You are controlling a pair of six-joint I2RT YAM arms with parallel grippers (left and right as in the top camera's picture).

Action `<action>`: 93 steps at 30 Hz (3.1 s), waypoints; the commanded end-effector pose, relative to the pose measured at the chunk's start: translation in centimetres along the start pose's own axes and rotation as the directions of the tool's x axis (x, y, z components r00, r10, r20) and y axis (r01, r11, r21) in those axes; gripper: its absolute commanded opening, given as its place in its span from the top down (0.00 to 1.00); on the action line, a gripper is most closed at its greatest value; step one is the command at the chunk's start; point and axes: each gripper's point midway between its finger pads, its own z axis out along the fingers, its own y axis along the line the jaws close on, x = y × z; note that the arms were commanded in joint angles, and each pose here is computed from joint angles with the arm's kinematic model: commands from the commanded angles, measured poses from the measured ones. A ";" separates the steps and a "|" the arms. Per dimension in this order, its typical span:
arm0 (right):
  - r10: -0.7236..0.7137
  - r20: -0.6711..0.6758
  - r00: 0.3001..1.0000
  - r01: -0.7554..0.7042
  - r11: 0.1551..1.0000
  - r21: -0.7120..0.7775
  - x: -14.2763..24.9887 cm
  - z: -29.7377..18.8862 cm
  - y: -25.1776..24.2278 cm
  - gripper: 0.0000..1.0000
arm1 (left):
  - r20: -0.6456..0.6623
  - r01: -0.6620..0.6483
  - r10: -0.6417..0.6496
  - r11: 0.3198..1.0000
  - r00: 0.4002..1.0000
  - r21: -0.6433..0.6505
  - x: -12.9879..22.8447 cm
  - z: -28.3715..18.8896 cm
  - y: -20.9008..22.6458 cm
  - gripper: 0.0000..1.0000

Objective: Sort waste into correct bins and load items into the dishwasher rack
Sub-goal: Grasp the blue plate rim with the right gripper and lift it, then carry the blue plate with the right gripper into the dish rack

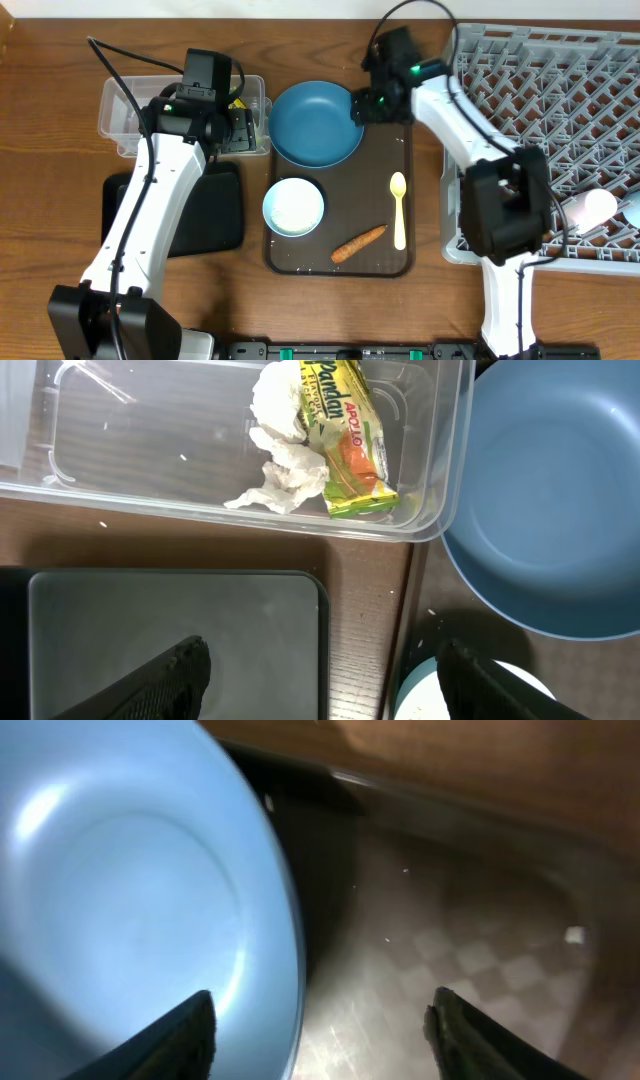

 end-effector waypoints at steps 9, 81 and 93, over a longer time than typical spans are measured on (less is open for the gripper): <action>0.119 0.034 0.992 -0.124 0.976 0.179 0.1 1.3 -2.7 0.97 | 0.014 0.018 -0.018 1.000 1.000 -0.015 -0.4 -0.3 0.4 0.25; 0.056 0.017 0.998 -0.021 0.073 0.997 -1.0 -29.2 -37.9 0.95 | 0.016 0.022 -0.022 1.000 1.000 -0.009 -0.4 -0.3 0.3 0.25; 0.106 0.066 0.992 -0.109 0.485 0.868 0.9 -21.5 -33.2 0.57 | 0.016 0.022 -0.022 1.000 1.000 -0.010 -0.4 -0.3 0.3 0.24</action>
